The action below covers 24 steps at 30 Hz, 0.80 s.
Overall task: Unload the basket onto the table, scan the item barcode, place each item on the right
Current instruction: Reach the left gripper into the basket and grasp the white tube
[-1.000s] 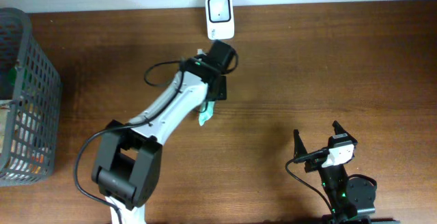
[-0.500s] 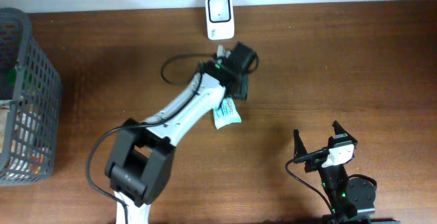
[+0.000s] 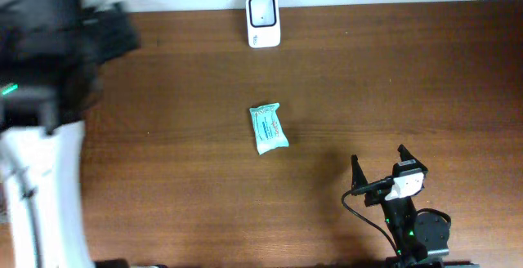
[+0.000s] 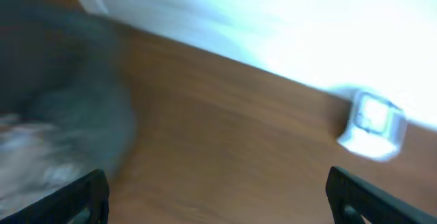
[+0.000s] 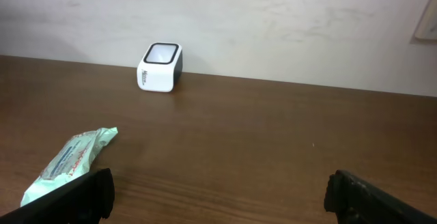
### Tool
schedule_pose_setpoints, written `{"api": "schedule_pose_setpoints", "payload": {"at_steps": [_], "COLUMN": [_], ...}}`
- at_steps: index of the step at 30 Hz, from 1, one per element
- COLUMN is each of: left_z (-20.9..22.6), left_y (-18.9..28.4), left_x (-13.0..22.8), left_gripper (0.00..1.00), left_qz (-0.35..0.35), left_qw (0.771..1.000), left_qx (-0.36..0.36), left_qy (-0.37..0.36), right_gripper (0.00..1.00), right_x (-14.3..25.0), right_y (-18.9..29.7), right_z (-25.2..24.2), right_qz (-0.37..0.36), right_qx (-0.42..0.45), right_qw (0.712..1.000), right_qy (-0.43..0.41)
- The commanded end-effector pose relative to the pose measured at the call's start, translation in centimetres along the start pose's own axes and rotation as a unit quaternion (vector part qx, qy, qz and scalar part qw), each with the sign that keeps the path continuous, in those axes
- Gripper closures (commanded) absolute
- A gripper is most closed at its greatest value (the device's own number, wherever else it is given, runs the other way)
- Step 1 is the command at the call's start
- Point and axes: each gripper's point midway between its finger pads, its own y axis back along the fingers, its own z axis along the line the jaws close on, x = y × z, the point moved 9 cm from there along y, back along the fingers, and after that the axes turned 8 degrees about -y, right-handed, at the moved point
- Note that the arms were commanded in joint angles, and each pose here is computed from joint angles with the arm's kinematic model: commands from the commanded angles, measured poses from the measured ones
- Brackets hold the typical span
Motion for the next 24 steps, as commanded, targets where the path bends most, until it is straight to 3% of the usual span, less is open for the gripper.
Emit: {"api": "schedule_pose_setpoints", "payload": {"at_steps": [1,4,13,18,21,24], "left_z": [7.5,11.9,19.2,22.4,23.4,23.9], "left_y": [0.9,0.9,-2.8,-5.6,-7.8,-9.7], "left_x": [0.3,1.3,6.4,9.1,10.4,12.0], "left_gripper": [0.01,0.01,0.00,0.01,0.00,0.00], "left_qz": [0.005,0.022,0.101,0.124,0.151,0.192], "left_qw": [0.994,0.979,0.944,0.943,0.962,0.965], "left_qx": [-0.086,-0.134,-0.229,-0.249,-0.202,-0.168], "left_qy": [0.073,0.151,0.212,0.180,0.108,0.062], "right_gripper": [0.02,0.02,0.02,0.02,0.02,0.02], "right_x": [0.3,0.3,0.3,0.3,0.3,0.3], "right_y": [0.0,0.0,0.0,0.0,0.0,0.0], "right_z": [0.0,0.0,0.0,0.0,0.0,0.0], "right_qz": [0.002,0.002,0.002,0.002,0.002,0.002], "right_qx": [-0.002,-0.002,-0.002,-0.002,-0.002,-0.002], "right_qw": [1.000,1.000,1.000,1.000,1.000,1.000], "right_qy": [-0.002,-0.002,-0.002,-0.002,-0.002,-0.002]}}
